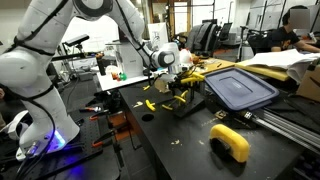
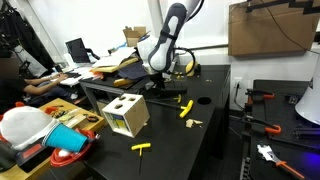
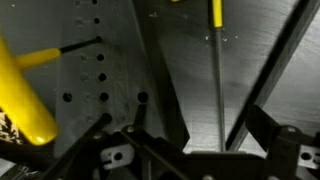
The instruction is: Pick the longest yellow and black object standing and place it in between the stand and the yellow and black object laying on the table, pick the yellow and black object closest to the stand and move it to the left over the other yellow and black object
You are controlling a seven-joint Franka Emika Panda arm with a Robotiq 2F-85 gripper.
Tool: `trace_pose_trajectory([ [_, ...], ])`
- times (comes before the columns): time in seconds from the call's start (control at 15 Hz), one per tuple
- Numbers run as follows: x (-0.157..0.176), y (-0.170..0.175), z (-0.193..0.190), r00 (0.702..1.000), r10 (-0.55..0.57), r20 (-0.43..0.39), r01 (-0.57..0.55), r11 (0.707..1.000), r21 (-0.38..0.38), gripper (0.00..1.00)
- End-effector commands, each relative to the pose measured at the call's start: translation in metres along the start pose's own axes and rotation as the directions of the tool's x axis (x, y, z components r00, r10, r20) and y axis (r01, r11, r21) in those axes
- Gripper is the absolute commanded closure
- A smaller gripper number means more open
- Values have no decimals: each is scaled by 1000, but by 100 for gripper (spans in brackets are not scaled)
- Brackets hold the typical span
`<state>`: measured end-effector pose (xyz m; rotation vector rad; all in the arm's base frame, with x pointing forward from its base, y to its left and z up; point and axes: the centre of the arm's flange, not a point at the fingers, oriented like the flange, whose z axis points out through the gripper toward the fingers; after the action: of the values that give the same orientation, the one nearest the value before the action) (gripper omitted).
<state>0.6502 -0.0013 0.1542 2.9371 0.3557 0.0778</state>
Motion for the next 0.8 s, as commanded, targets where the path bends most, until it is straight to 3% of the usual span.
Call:
trace_pose_trajectory([
  [0.0,11,16,24,1000,7,-11,-8,997,-82,0],
  [0.27,11,13,23,1000,0,2,0,998,-63,0],
  [0.47,0,-10,25,999,-9,39,9,1000,-1,0],
  [0.73,-16,-31,17,998,-26,61,25,999,19,0],
])
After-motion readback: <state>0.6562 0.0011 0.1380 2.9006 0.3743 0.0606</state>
